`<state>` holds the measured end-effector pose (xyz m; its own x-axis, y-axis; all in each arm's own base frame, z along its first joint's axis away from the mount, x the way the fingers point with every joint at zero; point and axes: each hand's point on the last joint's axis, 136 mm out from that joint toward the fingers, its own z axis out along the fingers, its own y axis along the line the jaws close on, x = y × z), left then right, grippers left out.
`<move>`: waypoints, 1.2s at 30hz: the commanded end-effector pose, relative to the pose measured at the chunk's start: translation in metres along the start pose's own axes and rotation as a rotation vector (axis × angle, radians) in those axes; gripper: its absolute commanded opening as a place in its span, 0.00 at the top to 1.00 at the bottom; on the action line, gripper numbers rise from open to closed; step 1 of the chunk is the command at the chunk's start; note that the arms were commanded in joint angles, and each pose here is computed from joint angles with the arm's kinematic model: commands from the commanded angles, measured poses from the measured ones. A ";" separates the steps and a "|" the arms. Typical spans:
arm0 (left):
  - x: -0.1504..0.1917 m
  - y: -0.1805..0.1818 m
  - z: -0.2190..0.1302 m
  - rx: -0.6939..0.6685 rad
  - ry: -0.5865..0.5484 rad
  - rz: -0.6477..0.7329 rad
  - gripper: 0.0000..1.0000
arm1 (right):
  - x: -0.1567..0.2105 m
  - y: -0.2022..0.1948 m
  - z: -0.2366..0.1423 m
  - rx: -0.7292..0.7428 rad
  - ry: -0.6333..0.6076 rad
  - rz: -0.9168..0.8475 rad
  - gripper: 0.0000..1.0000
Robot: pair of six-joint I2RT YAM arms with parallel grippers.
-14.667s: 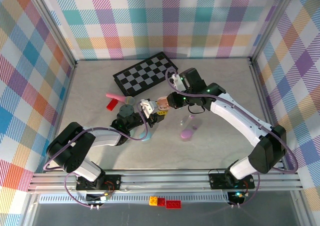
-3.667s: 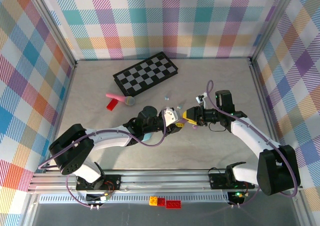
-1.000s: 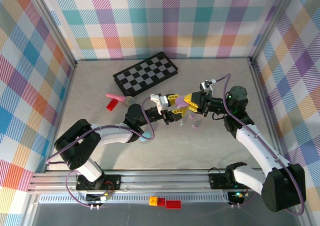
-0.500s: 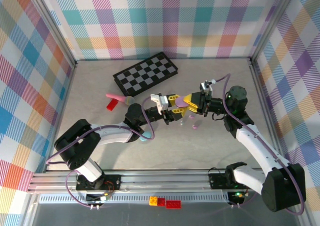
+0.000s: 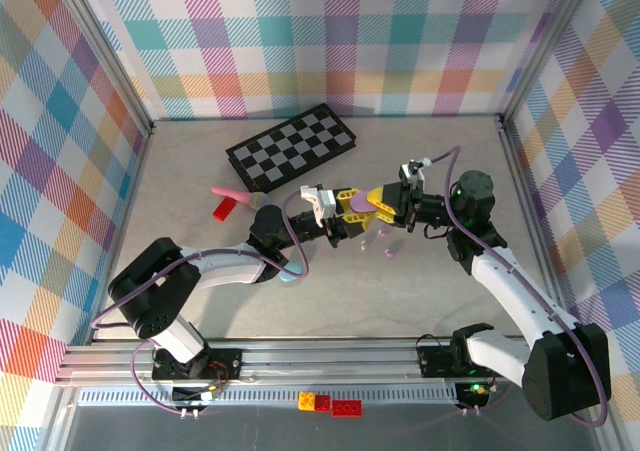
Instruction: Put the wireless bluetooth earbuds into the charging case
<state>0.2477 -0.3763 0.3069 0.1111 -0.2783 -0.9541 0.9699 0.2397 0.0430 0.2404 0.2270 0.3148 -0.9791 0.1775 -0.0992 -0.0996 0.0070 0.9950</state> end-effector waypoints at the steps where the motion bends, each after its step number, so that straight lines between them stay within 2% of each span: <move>1: -0.029 -0.004 0.001 0.029 -0.079 0.051 0.69 | -0.001 0.013 0.000 -0.024 -0.001 -0.049 0.76; 6: -0.025 -0.002 -0.002 0.012 -0.066 0.047 0.71 | -0.002 0.009 -0.004 0.027 -0.033 -0.093 0.35; 11: -0.018 0.000 -0.011 0.005 -0.044 0.020 0.71 | -0.005 0.002 -0.016 0.203 -0.101 -0.223 0.13; 13: -0.015 0.001 -0.016 0.012 -0.030 0.003 0.71 | -0.007 -0.003 -0.024 0.312 -0.117 -0.347 0.10; 18: -0.005 -0.002 -0.027 0.068 0.024 -0.055 0.71 | -0.011 -0.002 -0.040 0.502 -0.124 -0.783 0.09; 26: 0.009 -0.011 -0.033 0.122 0.125 -0.063 0.69 | 0.008 0.012 -0.024 0.506 -0.015 -1.249 0.10; 33: 0.006 -0.014 -0.031 0.151 0.112 -0.074 0.69 | 0.018 0.002 -0.003 0.513 0.077 -1.367 0.09; 36: 0.005 -0.015 -0.031 0.155 0.110 -0.074 0.69 | 0.011 -0.007 0.000 0.566 0.082 -1.378 0.09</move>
<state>0.2323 -0.3555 0.2806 -0.0134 -0.1611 -0.9868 0.9945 0.1006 -0.0299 0.2213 0.2290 0.3076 -0.2563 -0.2857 -0.9234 -0.8718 0.4809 0.0932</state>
